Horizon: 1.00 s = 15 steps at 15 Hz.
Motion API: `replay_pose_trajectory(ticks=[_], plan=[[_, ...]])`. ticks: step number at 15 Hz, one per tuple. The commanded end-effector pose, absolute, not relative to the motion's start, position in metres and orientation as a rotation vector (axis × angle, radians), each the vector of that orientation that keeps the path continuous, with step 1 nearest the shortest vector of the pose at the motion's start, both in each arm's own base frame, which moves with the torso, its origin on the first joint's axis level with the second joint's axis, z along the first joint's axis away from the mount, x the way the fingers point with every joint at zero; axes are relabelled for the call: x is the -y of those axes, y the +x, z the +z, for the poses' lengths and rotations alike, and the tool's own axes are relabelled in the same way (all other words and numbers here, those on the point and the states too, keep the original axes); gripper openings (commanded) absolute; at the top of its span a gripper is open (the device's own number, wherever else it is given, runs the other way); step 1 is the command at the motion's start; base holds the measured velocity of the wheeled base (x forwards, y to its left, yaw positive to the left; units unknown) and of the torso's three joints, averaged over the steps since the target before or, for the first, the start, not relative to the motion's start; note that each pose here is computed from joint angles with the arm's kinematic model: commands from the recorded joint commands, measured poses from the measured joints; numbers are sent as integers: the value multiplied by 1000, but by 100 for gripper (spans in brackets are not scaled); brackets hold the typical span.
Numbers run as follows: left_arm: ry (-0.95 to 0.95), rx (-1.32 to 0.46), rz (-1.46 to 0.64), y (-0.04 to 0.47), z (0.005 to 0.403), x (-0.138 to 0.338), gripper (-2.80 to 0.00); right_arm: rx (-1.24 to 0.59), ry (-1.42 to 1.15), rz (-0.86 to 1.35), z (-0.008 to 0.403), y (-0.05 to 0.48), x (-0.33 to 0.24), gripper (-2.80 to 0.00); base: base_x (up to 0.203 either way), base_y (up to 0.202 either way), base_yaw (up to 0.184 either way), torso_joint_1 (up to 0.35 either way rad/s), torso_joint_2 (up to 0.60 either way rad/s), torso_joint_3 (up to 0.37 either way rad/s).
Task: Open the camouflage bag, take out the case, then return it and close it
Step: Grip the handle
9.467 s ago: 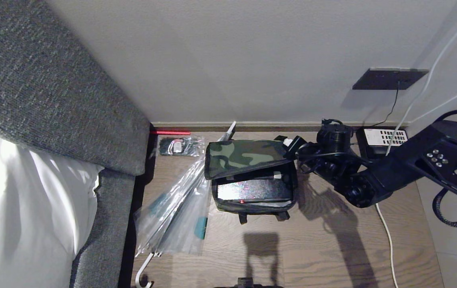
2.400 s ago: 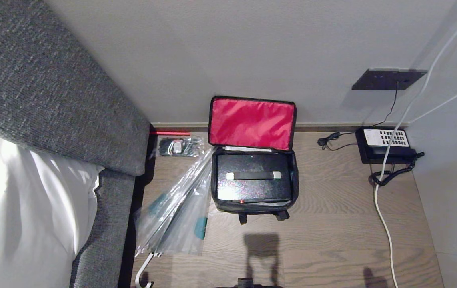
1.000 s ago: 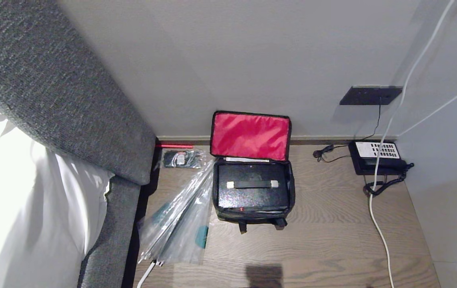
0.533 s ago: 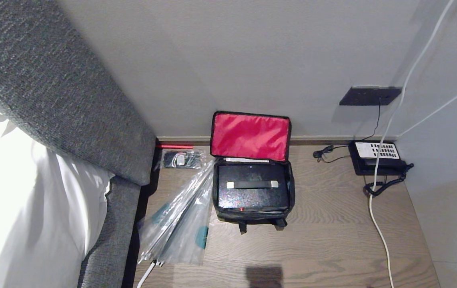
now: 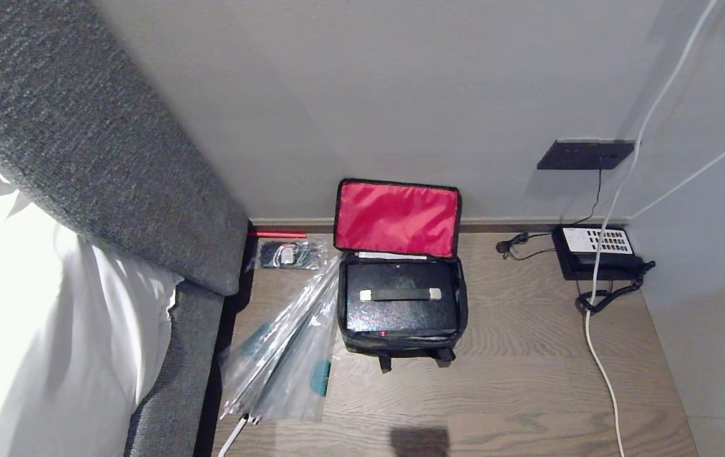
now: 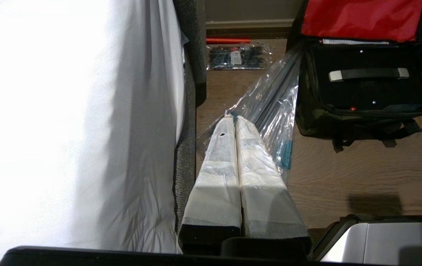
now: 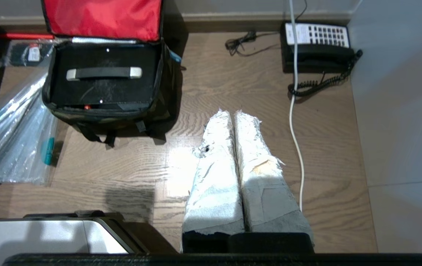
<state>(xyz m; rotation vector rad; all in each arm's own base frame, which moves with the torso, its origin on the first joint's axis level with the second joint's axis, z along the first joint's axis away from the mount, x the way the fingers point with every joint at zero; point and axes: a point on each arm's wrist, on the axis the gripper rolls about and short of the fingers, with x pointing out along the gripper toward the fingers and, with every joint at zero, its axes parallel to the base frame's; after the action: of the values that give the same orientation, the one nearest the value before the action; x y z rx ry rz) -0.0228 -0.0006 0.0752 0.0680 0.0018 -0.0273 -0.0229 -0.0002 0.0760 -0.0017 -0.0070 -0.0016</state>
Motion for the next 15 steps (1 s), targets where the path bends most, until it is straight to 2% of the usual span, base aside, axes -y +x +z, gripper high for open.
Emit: replay_pose_trajectory(ticks=[1, 6, 14, 15], plan=[[66, -1, -28, -23, 75, 1, -280, 36, -1, -2, 75, -25, 0, -280, 0, 0, 0, 2, -2, 134], [50, -1, -14, -23, 75, 0, -280, 35, -1, -2, 74, -25, 0, -280, 0, 0, 0, 1, -1, 122], [60, -1, -19, -23, 75, 0, -280, 37, -1, -2, 75, -25, 0, -280, 0, 0, 0, 0, 0, 0], [57, -2, -20, -23, 75, 0, -280, 35, -1, -2, 74, -25, 0, -280, -138, 0, 2, 2, 2, 6]])
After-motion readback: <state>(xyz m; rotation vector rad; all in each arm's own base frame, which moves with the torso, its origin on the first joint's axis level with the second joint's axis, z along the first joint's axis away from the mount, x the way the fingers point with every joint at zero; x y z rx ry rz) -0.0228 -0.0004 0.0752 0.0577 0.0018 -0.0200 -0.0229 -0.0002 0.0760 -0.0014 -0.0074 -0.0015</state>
